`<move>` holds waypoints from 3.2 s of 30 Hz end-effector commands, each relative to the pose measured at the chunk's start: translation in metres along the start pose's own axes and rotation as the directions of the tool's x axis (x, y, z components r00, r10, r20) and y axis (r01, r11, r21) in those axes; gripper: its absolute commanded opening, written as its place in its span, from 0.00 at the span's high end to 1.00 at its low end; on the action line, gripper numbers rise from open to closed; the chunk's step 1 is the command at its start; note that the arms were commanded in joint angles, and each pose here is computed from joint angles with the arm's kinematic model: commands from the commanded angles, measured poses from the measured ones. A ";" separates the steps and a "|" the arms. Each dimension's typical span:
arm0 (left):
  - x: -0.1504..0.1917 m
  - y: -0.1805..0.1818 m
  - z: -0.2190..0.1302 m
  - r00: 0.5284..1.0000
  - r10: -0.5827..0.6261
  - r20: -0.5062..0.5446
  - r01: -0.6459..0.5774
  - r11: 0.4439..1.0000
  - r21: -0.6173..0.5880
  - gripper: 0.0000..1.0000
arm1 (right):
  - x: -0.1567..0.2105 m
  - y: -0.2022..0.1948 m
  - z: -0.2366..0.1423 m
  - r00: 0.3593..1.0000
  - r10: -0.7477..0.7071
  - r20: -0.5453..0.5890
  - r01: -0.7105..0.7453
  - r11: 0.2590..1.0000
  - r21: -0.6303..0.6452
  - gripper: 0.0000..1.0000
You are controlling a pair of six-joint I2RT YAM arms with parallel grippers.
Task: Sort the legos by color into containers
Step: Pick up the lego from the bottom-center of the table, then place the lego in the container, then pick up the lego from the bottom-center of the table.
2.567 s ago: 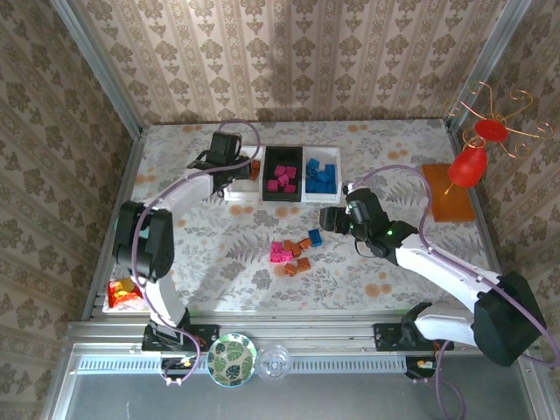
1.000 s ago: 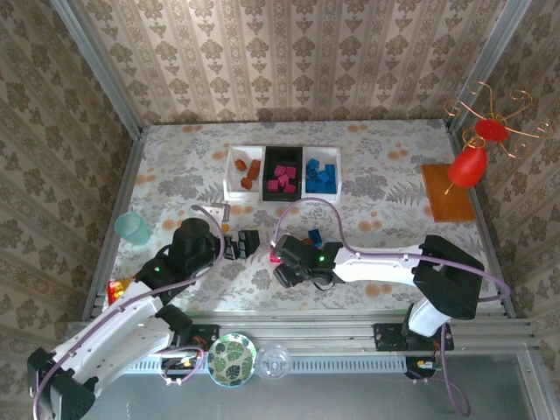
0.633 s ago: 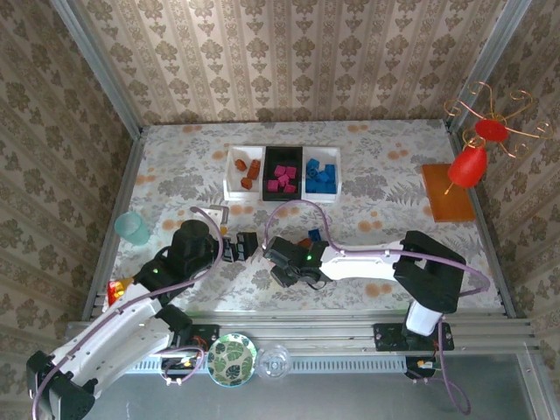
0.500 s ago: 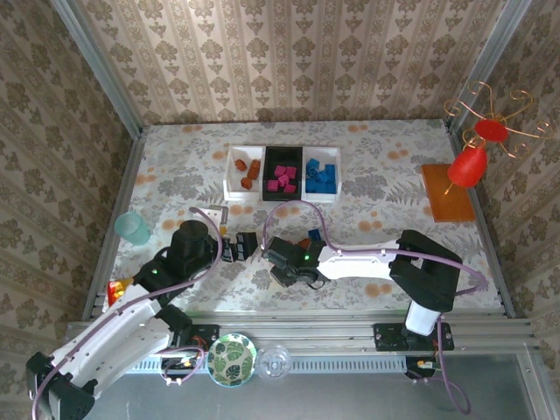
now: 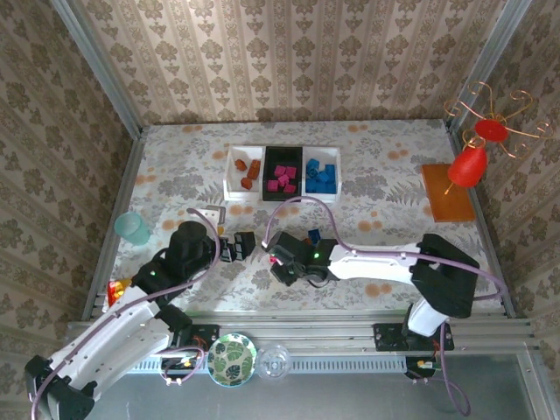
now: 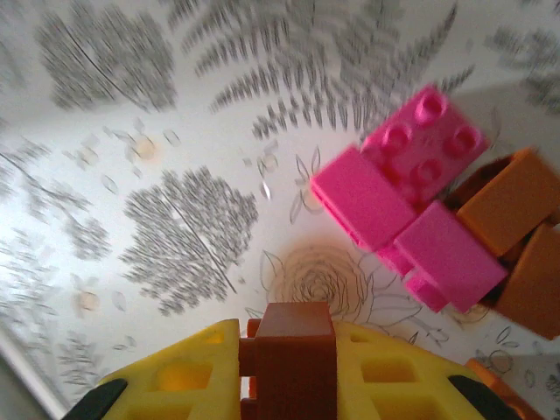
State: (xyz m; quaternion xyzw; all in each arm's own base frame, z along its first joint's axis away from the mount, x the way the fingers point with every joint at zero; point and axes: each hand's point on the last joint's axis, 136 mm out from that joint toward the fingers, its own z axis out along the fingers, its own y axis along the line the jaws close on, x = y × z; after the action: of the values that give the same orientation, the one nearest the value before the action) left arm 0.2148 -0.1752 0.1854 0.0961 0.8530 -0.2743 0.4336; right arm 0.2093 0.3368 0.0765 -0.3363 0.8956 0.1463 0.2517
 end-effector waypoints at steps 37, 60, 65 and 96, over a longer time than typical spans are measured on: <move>0.009 0.006 -0.007 1.000 -0.008 -0.015 0.008 1.000 -0.011 0.00 | -0.242 -0.107 0.001 0.846 0.387 0.367 -0.371 0.921 -0.117 0.38; 0.024 0.008 0.007 0.998 -0.035 -0.049 0.035 0.999 0.003 0.00 | 0.059 -0.076 -0.005 0.952 0.302 -0.046 -0.280 0.923 0.263 0.34; 0.027 0.008 0.008 0.997 -0.041 -0.059 0.041 0.999 0.005 0.00 | 0.060 -0.077 0.008 0.947 0.317 -0.048 -0.292 0.915 0.279 0.35; 0.020 0.024 -0.009 0.999 -0.015 -0.034 0.012 0.996 -0.089 0.00 | -0.119 -0.048 -0.016 0.957 0.152 0.247 -0.151 0.988 -0.022 0.76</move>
State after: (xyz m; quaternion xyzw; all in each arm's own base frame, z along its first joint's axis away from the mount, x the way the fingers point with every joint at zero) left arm 0.2048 -0.1612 0.1561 0.0825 0.8723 -0.2552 0.4090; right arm 0.2847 0.3388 0.1416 -0.2329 0.8932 0.1907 0.3339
